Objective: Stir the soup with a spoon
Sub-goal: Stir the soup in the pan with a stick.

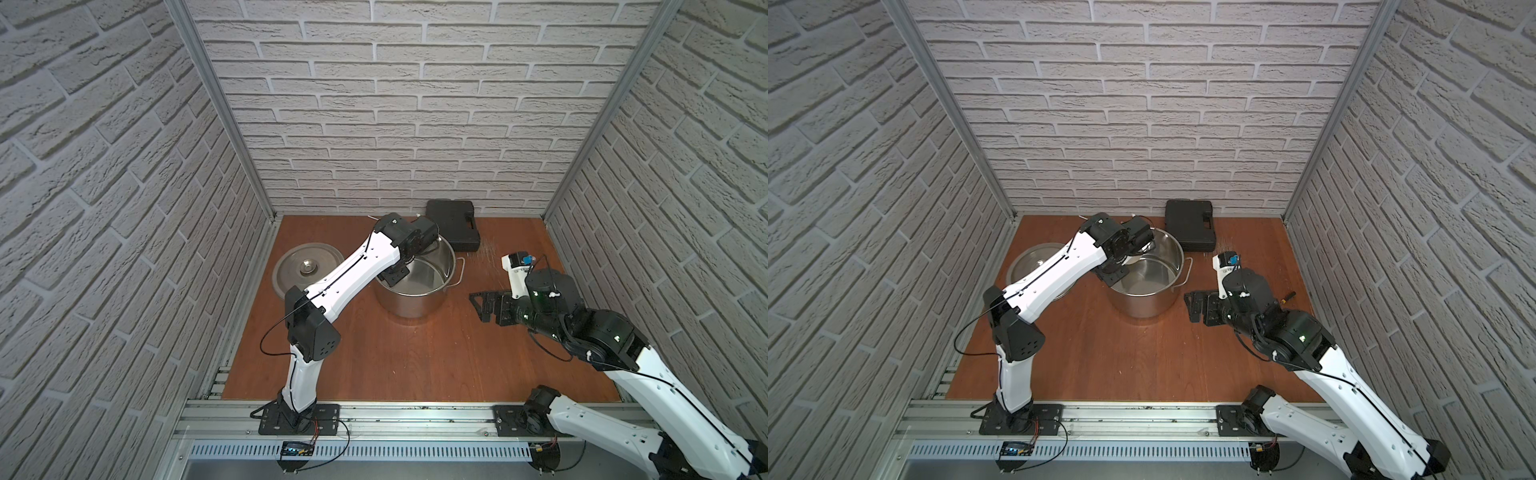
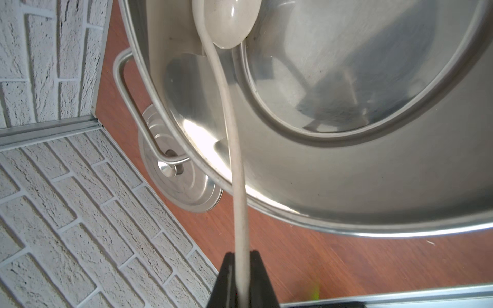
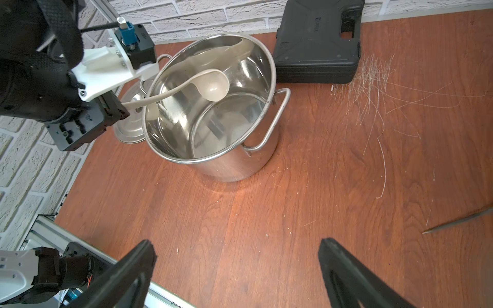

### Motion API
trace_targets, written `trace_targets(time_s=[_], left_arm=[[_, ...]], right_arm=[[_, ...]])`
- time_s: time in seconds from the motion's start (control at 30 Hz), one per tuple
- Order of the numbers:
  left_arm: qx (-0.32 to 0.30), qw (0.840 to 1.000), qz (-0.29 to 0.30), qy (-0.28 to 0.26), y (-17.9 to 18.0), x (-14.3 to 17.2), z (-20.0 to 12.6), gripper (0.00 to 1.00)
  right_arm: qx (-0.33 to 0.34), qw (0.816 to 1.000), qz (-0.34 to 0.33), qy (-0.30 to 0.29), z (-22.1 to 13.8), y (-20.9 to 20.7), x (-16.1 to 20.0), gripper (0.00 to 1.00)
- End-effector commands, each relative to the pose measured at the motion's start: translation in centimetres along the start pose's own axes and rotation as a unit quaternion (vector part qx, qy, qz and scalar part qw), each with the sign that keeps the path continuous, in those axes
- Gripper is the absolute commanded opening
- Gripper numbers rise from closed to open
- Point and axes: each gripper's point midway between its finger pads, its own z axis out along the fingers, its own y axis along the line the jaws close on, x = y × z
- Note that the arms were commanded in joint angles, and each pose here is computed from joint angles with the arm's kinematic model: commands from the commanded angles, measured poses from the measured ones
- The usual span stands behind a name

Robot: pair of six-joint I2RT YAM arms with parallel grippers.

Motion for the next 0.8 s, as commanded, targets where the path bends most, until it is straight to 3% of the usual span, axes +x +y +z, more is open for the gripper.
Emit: trace_targets(time_s=[0.0, 0.17, 0.3, 0.53, 0.77], left_arm=[[0.027, 0.999, 0.019, -0.027, -2.6, -1.9, -0.7, 0.00], [0.045, 0.998, 0.043, -0.028, -6.2, -1.6, -1.5, 0.00], [0.042, 0.998, 0.047, -0.015, -7.0, 0.4, -2.0, 0.00], [-0.021, 0.998, 0.050, 0.030, -4.0, 3.9, -1.9, 0.00], [-0.038, 0.998, 0.023, 0.051, -0.9, 4.9, -0.6, 0.00]], right_arm=[[0.010, 1.000, 0.007, -0.020, -1.2, -0.7, -0.5, 0.99], [0.015, 1.000, 0.006, -0.021, -1.3, -1.0, -0.5, 0.99], [0.009, 1.000, 0.008, -0.022, -1.1, -0.7, -0.5, 0.99], [-0.006, 1.000, 0.007, -0.013, -0.1, 0.1, -0.4, 0.99], [-0.012, 1.000, 0.011, -0.015, 0.0, 0.4, -0.6, 0.99]])
